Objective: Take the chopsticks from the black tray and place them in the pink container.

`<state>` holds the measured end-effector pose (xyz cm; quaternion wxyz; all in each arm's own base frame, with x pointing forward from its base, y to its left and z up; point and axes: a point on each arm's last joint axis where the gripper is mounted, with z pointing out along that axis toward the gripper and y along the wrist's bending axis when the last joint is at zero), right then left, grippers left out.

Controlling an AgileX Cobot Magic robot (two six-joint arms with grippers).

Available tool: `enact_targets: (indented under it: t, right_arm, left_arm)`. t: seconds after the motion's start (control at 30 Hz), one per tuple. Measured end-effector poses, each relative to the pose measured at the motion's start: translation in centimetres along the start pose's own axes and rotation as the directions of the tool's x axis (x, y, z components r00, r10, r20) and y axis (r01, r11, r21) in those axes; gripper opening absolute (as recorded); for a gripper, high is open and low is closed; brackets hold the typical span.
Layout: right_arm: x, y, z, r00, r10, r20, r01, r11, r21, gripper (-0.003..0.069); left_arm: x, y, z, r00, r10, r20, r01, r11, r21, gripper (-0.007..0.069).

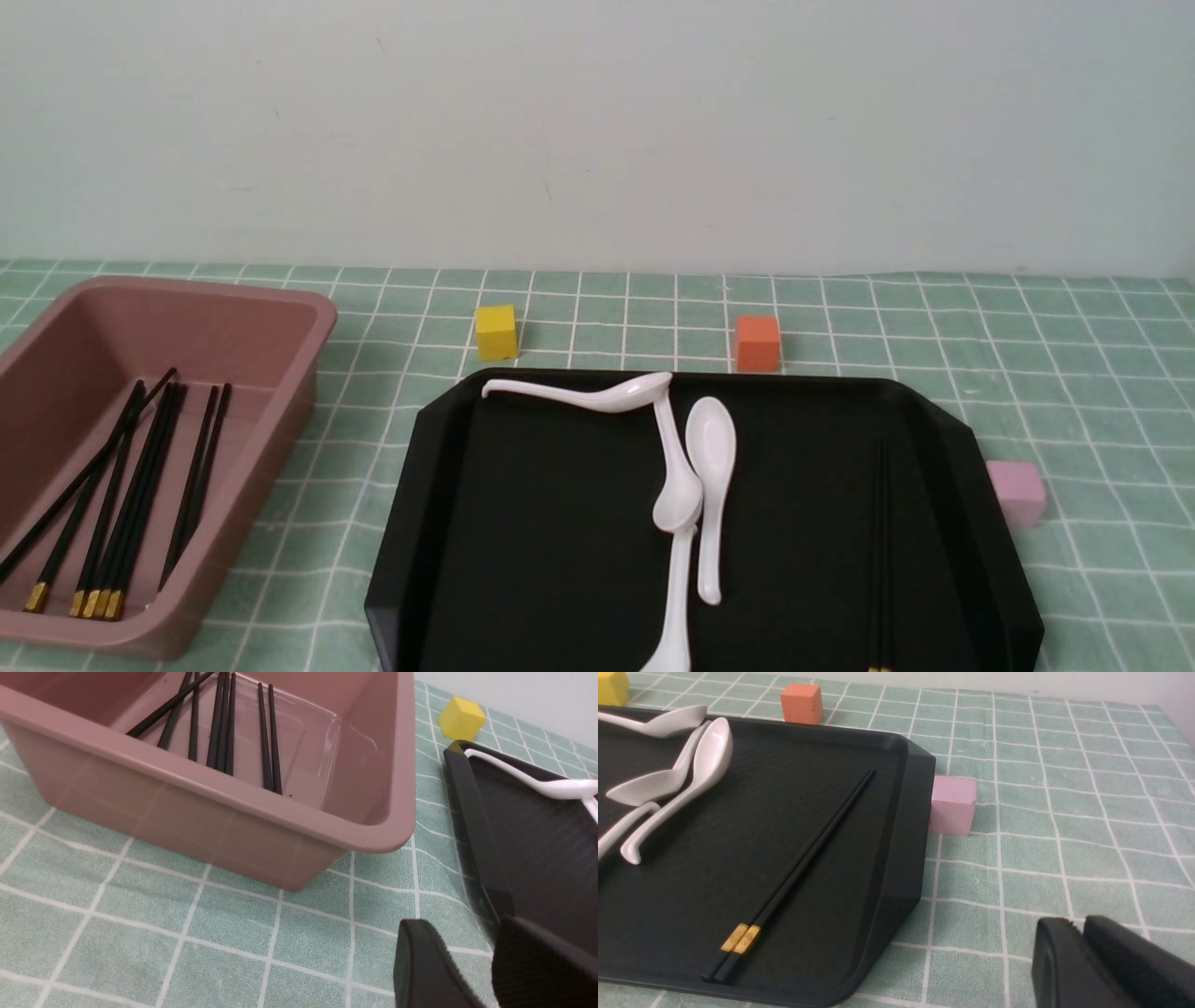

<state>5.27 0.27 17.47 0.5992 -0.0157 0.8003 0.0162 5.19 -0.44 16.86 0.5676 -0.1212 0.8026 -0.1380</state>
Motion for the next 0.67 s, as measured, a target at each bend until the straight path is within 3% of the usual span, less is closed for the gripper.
enact_targets:
  t: [0.67]
  right_arm:
    - [0.0, 0.0, 0.0, 1.0, 0.0, 0.0, 0.0, 1.0, 0.0, 0.0116]
  left_arm:
    - [0.0, 0.0, 0.0, 1.0, 0.0, 0.0, 0.0, 1.0, 0.0, 0.0239]
